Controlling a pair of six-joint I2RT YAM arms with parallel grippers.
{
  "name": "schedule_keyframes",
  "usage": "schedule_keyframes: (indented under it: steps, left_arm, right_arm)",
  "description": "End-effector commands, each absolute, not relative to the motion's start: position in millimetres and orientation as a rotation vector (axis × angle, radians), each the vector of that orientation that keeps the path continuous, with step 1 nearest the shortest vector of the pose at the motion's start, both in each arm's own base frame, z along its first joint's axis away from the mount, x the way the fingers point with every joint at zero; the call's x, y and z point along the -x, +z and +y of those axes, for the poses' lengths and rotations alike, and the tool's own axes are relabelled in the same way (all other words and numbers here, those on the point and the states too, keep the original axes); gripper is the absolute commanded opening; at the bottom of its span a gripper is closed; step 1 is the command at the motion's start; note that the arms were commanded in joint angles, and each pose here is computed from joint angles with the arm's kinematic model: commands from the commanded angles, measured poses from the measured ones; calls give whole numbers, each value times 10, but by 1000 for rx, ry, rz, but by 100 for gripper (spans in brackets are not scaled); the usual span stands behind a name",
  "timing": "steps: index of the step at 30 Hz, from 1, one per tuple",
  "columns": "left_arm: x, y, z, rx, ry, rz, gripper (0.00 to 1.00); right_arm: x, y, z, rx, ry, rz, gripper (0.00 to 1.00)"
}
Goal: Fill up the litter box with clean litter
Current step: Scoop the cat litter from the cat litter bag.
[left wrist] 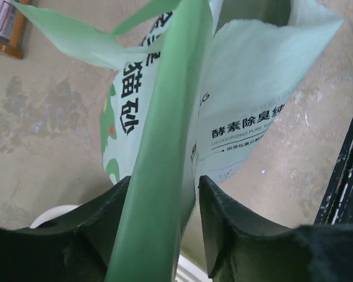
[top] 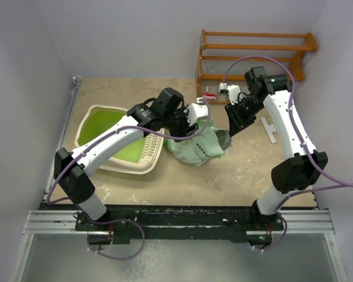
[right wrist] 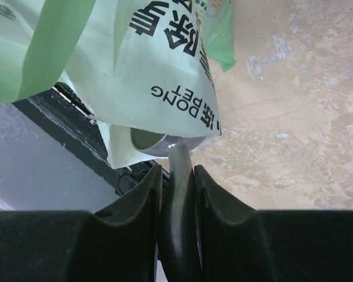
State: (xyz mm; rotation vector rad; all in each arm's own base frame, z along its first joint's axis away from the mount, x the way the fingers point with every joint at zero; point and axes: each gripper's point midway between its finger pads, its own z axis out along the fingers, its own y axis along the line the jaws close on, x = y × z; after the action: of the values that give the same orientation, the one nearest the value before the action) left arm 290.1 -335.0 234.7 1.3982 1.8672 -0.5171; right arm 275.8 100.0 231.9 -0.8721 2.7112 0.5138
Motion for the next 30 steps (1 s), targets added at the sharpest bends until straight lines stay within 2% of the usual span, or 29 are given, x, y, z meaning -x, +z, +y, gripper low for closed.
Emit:
schedule_keyframes:
  steps: [1,2,3,11,22,30]
  left_arm:
    - [-2945,2461,-3400,-1416,-588,1764,26]
    - [-2967,2468,-3387,-1407,-603,1768,8]
    - [-2977,2505,-3375,-1397,-628,1762,4]
    - [-3120,2798,-3244,-1314,-626,1675,3]
    - [-3217,2801,-3293,-1201,-650,1655,3]
    - [-3276,2799,-3381,-1142,-693,1665,3]
  right_arm:
    - [-2758,2280,1007,911,500,2721,0]
    - [-2759,2273,1018,916,501,2722,0]
    - [-2761,2264,1022,918,503,2725,0]
    - [-2649,2084,1119,980,533,2784,0]
    - [-2411,1740,1299,1116,582,2900,0]
    - [-2494,1663,1353,1132,588,2919,0]
